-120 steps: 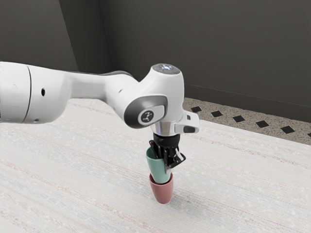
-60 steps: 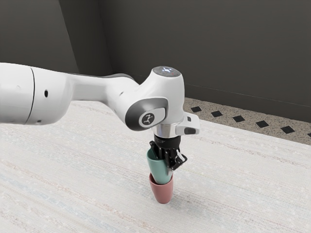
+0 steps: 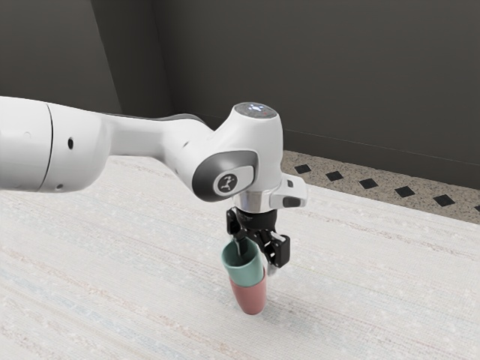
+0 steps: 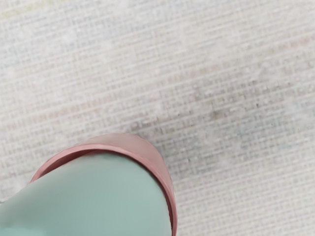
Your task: Place the left cup onto the right cup
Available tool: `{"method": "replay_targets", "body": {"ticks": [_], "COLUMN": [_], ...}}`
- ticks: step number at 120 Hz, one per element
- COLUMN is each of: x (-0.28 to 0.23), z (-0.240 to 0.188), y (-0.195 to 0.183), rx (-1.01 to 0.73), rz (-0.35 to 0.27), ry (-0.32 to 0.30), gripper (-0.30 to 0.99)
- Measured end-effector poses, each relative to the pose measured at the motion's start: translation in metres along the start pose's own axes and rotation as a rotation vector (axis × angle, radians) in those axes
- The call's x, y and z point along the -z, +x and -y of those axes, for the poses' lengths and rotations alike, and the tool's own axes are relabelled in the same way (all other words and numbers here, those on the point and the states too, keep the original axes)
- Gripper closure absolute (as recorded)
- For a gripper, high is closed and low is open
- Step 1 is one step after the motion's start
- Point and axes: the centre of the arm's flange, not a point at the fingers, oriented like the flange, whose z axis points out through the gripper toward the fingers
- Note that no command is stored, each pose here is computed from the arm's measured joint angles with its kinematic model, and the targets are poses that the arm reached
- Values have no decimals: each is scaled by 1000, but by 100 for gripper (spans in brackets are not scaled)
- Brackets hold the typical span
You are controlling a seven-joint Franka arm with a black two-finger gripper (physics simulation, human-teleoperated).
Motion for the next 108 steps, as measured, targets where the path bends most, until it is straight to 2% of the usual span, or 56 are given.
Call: {"method": "replay_targets", "body": {"ticks": [29,69,108], "x": [24,85,200], "z": [2,6,19], "y": [-4,-21,-31], "rx": [1,7,-85], "rz": [-26,-60,-119], "ry": [-2,-19,-20], "gripper": [4,2,2]}}
